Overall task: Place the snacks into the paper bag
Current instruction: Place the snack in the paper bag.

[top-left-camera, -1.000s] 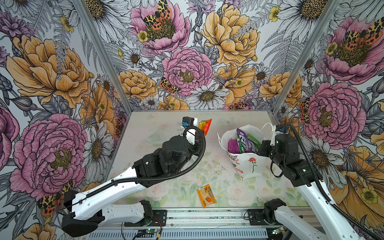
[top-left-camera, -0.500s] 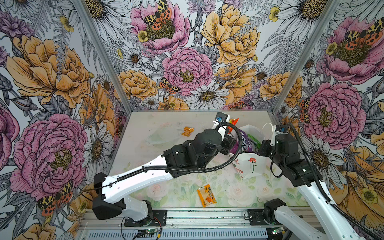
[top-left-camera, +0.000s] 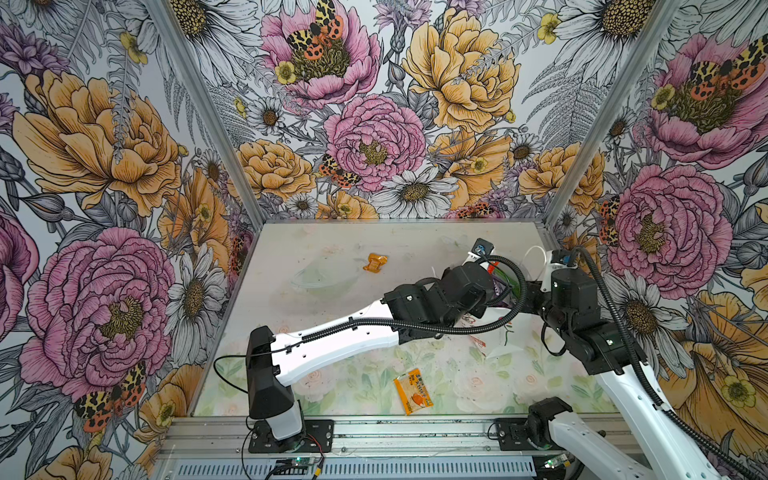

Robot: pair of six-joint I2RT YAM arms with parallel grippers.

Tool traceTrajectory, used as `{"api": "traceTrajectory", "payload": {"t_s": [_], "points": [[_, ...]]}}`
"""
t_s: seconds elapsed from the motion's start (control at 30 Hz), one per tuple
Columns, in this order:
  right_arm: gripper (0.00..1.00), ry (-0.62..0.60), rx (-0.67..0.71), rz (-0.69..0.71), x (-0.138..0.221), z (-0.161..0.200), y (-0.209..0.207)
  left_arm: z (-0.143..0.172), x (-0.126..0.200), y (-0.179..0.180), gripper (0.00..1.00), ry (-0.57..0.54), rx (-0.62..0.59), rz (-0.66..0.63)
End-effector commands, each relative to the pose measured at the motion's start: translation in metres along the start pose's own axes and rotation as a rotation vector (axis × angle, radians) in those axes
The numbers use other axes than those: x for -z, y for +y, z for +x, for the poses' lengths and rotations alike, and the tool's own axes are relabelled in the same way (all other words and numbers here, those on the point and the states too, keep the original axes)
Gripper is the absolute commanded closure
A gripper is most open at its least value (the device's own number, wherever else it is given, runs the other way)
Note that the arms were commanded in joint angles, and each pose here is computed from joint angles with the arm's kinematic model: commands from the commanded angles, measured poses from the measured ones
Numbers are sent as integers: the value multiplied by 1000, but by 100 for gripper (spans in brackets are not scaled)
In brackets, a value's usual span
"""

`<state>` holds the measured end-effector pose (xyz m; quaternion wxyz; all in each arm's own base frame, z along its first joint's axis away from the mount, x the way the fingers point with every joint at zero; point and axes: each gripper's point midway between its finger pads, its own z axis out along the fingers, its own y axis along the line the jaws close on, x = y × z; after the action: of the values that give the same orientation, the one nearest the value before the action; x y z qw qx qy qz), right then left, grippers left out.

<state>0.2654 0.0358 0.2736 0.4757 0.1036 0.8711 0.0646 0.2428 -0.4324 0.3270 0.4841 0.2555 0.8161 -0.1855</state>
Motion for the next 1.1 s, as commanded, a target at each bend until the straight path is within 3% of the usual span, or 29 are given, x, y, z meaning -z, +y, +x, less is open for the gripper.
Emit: {"api": "traceTrajectory", "payload": {"t_s": [0.0, 0.33, 0.7, 1.07], "points": [[100, -72, -31, -22, 6, -16, 3, -5, 1, 5, 100, 9, 62, 5], [100, -67, -31, -16, 4, -15, 3, 22, -22, 18, 100, 95, 122, 3], [100, -72, -31, -16, 5, -16, 2, 48, -65, 9, 100, 194, 131, 32], [100, -74, -31, -17, 6, -16, 2, 55, -91, -14, 100, 244, 125, 95]]}}
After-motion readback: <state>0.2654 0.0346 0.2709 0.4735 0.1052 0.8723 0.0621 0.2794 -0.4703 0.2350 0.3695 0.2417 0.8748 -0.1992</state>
